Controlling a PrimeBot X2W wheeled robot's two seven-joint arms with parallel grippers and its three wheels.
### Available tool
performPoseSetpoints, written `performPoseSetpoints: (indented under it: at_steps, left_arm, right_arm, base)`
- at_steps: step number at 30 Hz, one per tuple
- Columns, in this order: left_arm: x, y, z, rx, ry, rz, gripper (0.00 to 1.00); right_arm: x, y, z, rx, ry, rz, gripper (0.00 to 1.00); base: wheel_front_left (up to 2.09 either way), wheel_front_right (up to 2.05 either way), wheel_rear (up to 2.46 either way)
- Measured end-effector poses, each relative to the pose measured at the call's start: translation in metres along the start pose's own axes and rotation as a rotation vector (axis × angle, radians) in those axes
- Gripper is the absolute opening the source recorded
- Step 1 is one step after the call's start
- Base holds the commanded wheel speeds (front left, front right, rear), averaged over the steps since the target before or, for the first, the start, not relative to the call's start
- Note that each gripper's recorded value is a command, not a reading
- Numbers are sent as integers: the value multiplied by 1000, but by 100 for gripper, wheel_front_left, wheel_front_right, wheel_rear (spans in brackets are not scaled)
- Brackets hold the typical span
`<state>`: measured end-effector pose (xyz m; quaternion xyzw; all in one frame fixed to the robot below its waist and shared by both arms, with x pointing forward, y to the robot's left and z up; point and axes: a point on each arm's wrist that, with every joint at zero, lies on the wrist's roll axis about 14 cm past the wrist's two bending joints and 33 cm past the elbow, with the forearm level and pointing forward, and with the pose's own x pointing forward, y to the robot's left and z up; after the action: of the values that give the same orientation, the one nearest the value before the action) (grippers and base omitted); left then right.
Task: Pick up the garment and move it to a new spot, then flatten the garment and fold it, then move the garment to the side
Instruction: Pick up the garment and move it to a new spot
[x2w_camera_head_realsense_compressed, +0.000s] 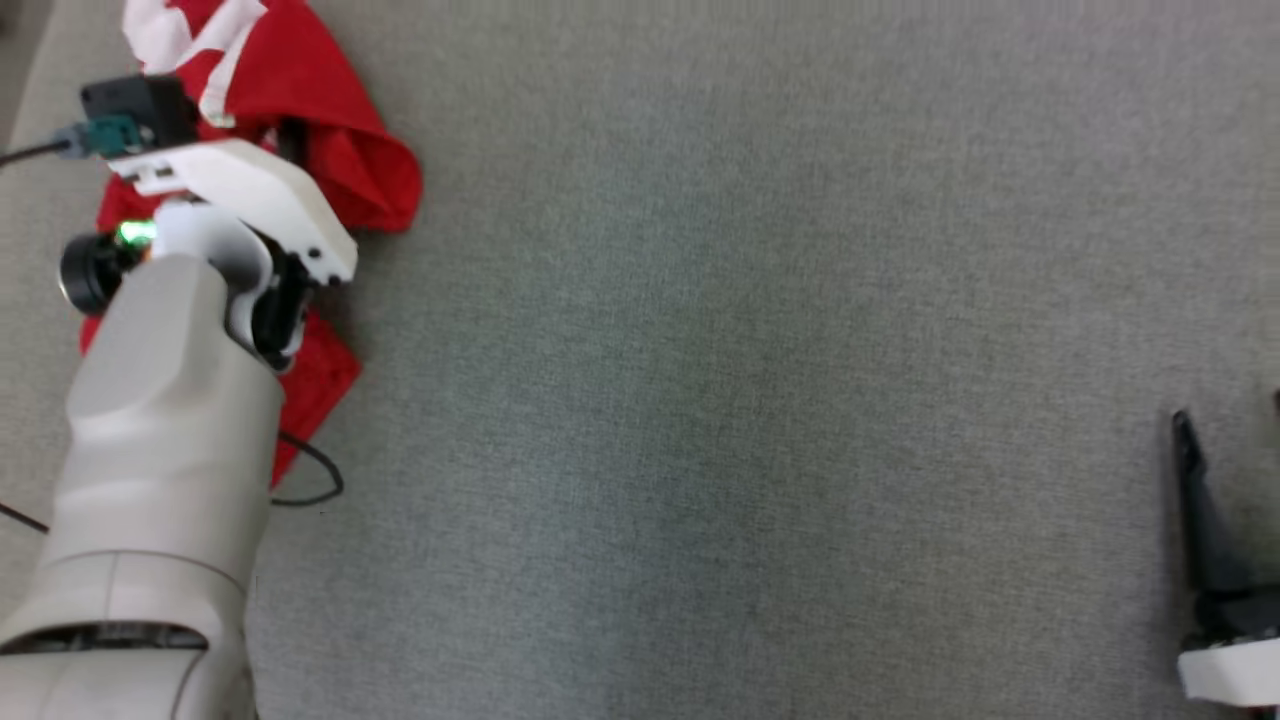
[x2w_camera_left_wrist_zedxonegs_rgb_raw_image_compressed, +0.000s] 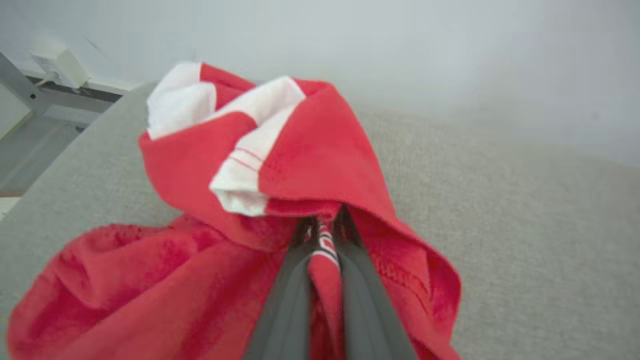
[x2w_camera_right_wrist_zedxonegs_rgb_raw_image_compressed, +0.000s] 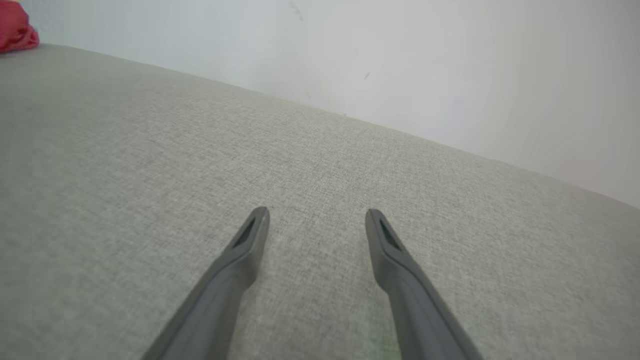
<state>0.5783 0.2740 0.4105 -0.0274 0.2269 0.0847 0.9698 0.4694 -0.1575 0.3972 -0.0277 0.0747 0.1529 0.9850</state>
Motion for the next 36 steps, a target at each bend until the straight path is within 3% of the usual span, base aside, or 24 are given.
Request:
performPoseSetpoints:
  at_steps: [6, 13, 17, 21, 28, 33, 36]
  left_arm:
    - [-30, -23, 96, -40, -248, -90, 0]
    - [-100, -87, 181, -135, -447, -295, 0]
    - [-151, -132, 201, -171, -498, -470, 0]
    - [-203, -180, 196, -247, -491, -694, 0]
    - [-291, -263, 141, -374, -336, -1075, 0]
    - [-341, -299, 105, -438, -198, -1240, 0]
    - [-347, -307, 93, -469, -150, -1254, 0]
  right_arm:
    - [-22, 12, 15, 49, -23, -21, 100]
    - [-55, 13, 45, 68, -87, -68, 100]
    - [-73, 12, 67, 75, -151, -97, 100]
    - [-91, 7, 83, 75, -199, -133, 100]
    - [-118, -8, 82, 93, -207, -214, 100]
    - [-129, -15, 77, 108, -201, -256, 100]
    - [-134, -19, 74, 113, -193, -276, 100]
  base:
    - [0, 0, 0]
    - [0, 0, 0]
    - [0, 0, 0]
    - [0, 0, 0]
    - [0, 0, 0]
    - [0, 0, 0]
    - [0, 0, 0]
